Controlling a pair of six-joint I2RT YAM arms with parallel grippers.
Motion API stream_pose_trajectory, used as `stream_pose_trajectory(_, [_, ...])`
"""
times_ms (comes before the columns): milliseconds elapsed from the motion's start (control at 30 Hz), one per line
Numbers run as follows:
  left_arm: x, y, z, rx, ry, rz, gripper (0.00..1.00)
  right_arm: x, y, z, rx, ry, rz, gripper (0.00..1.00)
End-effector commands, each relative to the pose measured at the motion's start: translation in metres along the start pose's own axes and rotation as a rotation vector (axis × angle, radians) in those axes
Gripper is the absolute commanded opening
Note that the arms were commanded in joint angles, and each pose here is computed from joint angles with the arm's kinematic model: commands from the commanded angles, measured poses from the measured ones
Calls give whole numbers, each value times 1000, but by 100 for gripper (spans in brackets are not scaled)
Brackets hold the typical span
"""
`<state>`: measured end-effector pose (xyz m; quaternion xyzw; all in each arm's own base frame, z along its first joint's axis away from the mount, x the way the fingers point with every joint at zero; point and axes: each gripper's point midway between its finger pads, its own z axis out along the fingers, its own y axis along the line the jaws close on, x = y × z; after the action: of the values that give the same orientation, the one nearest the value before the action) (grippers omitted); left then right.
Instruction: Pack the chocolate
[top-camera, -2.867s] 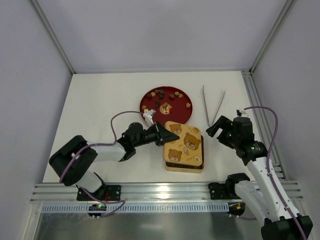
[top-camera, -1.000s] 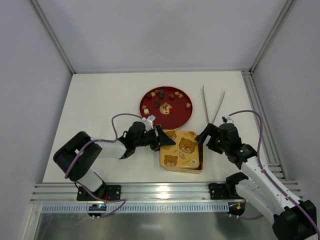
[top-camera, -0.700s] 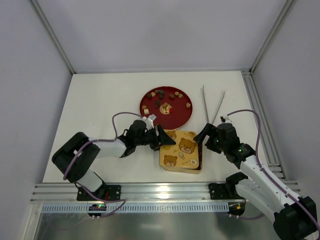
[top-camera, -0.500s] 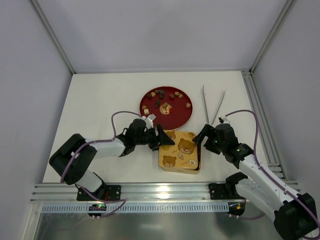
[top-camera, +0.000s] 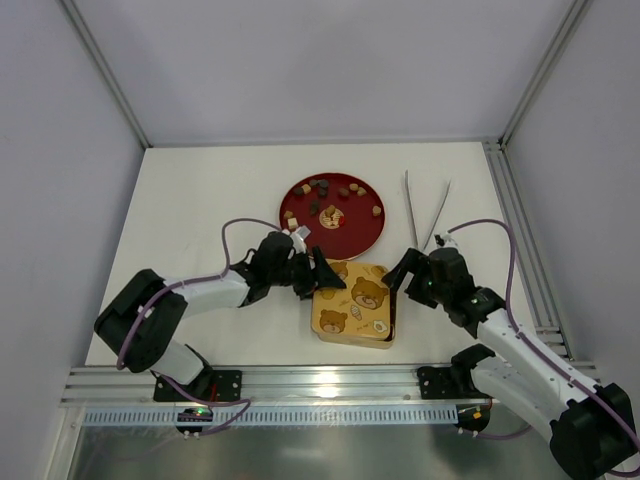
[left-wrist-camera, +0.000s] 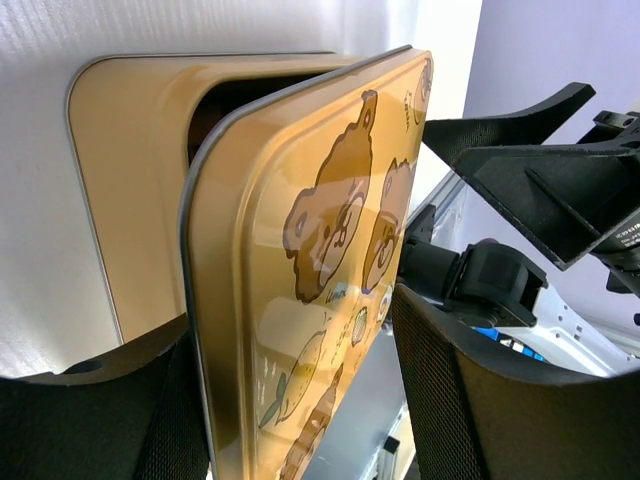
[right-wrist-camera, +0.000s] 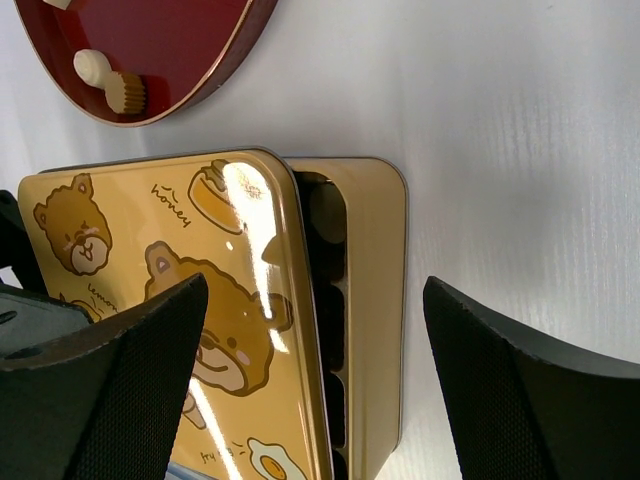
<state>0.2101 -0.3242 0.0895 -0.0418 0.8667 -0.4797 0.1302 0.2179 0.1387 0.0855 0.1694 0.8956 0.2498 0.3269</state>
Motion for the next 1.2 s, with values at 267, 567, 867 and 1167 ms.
stream_pose_trajectory(267, [-13, -1, -10, -24, 6, 25, 66, 1, 6, 4, -33, -26, -2, 88])
stream_pose_trajectory(567, [-21, 3, -18, -37, 6, 18, 67, 1, 5, 7, -23, -42, -8, 88])
stream_pose_trajectory(867, [-26, -5, -24, 2, 9, 32, 67, 4, 6, 9, -23, -35, -9, 88])
stream_pose_trajectory(1167, [-32, -7, -33, 26, 10, 22, 64, 7, 6, 11, -22, -34, -12, 88])
